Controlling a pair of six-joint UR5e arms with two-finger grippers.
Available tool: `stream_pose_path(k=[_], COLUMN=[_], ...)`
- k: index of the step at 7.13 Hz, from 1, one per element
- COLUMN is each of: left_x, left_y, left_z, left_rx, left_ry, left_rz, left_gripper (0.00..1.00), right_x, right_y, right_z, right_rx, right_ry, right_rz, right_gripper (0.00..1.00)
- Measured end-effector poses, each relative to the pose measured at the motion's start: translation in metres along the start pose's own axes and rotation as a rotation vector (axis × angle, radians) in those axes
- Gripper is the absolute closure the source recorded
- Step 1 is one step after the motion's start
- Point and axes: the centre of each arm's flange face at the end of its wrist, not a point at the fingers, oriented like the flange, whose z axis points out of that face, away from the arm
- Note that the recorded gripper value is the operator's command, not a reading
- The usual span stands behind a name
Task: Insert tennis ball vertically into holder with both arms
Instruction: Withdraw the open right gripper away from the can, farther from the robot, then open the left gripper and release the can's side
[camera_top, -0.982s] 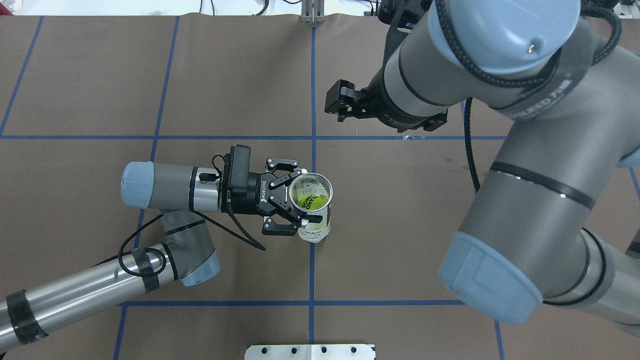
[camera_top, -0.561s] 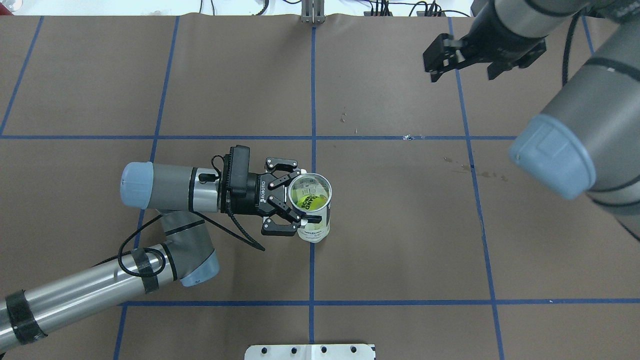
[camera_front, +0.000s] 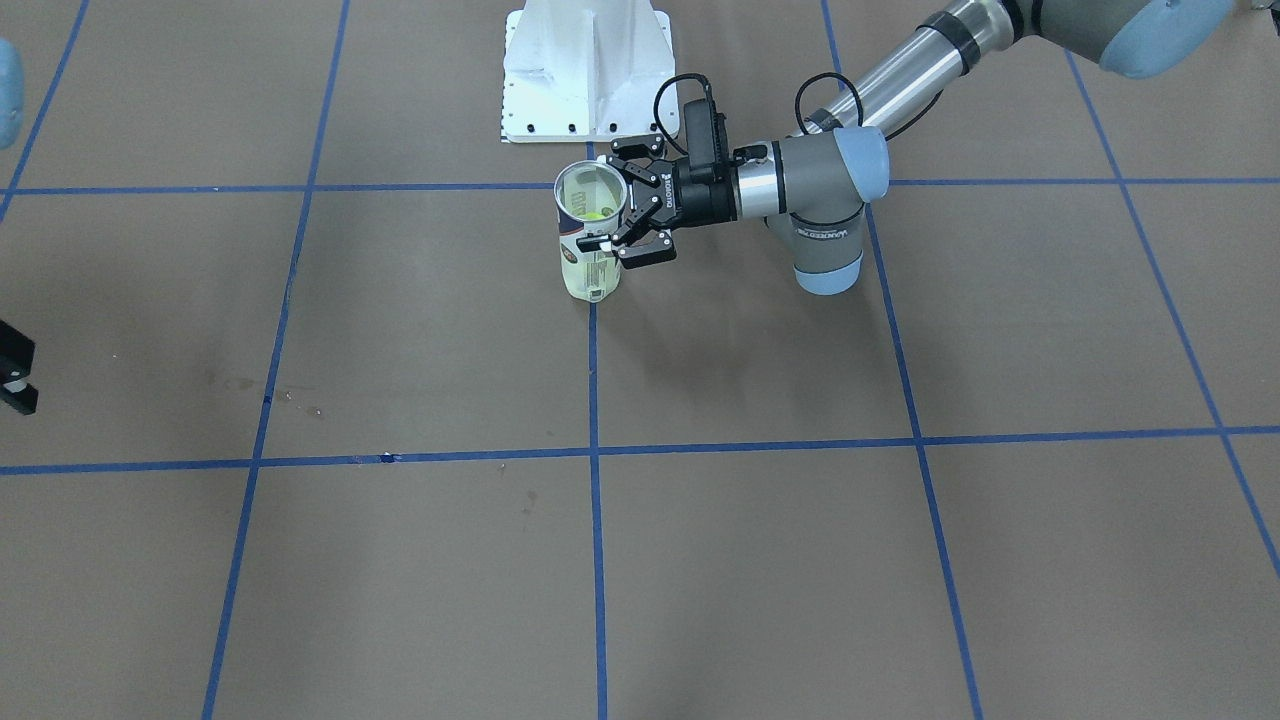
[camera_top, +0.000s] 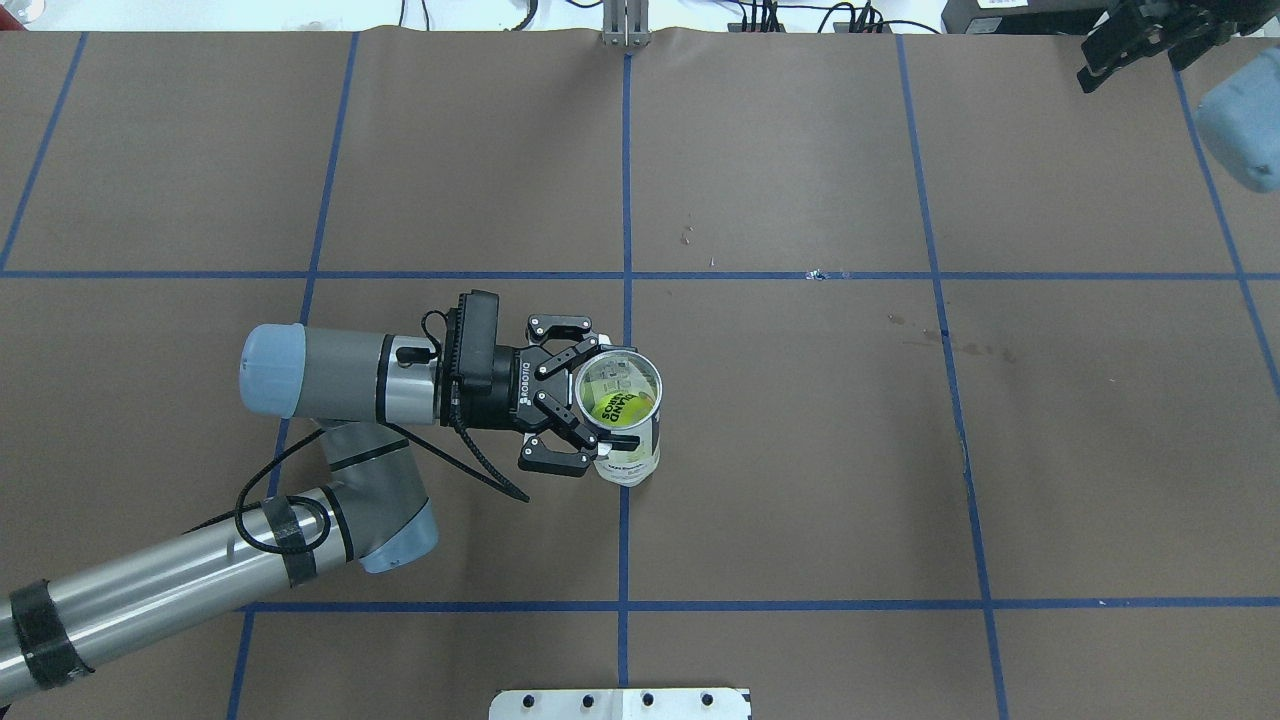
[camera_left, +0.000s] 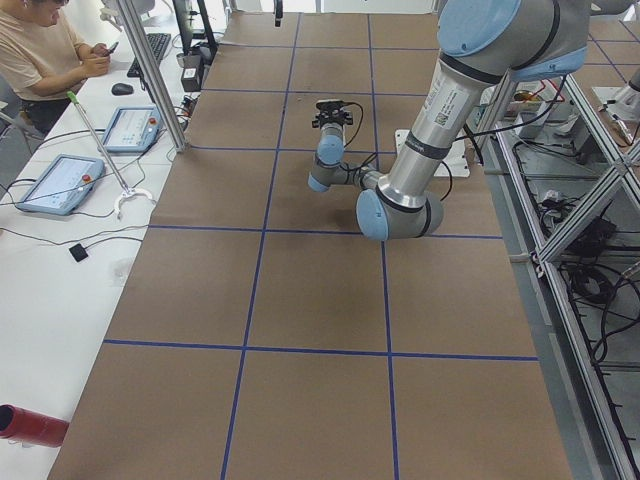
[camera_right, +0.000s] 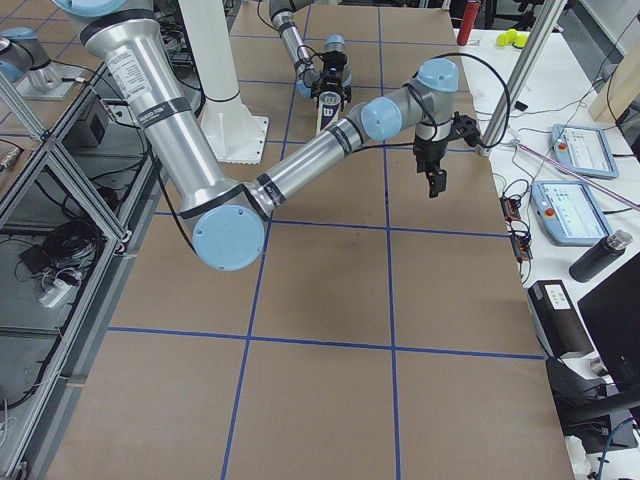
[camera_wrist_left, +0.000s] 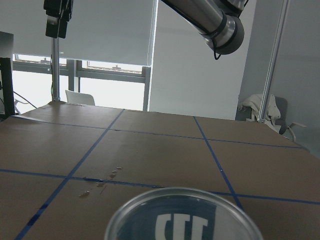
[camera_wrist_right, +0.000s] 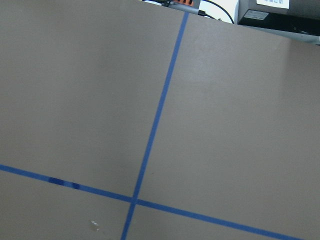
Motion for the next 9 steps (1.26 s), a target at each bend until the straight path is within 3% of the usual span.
stream_pose_path(k=[9], left_x=[0.007], left_y=[-0.004], left_z=[-0.023], left_rx=[0.094], left_ry=[0.031], left_rz=[0.040], left_gripper=[0.00], right_x=[0.029], right_y=[0.007], right_z=[0.012], right_rx=[0.012], right_ry=[-0.013], right_rz=[-0.001], right_gripper=[0.00])
